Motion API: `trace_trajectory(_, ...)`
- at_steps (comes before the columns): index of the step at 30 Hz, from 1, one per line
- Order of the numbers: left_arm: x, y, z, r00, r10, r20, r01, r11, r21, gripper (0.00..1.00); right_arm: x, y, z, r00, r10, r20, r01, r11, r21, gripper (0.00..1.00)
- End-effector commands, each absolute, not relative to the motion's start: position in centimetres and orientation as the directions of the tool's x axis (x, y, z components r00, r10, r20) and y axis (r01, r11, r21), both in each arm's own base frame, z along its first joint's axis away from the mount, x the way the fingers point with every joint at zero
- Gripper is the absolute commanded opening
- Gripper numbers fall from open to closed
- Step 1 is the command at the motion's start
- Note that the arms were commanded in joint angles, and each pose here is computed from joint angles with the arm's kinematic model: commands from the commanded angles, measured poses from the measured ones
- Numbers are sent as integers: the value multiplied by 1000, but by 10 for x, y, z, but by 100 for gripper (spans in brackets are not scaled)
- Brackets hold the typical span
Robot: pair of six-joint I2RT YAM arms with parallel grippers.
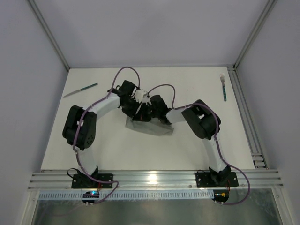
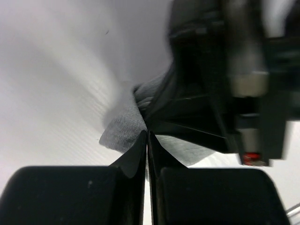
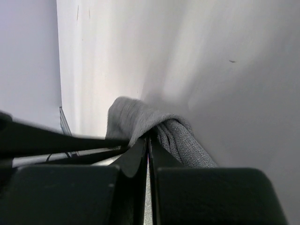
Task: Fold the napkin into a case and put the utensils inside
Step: Stuff the 2/3-rectangle-folded napkin into the folded napkin.
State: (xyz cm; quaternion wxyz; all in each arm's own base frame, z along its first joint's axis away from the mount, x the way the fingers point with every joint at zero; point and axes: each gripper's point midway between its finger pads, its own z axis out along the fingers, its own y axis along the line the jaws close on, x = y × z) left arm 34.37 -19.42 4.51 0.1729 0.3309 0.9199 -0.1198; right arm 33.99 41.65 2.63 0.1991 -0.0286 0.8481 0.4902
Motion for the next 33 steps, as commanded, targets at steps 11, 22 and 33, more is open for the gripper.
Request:
trace_trajectory(11,318,-199,32,-715,601,-356,682,712,-167,0,347,415,60,-885,93,-456,-330,566,756,16)
trace_trajectory(22,323,-194,31,-741,569,-358,646,749,-148,0,340,380,74,-880,28,-473,-349,638,686,34)
trace_trajectory(33,326,-195,40,-735,559,-384,645,751,-141,0,332,340,76,-801,-124,-585,-497,682,537,45)
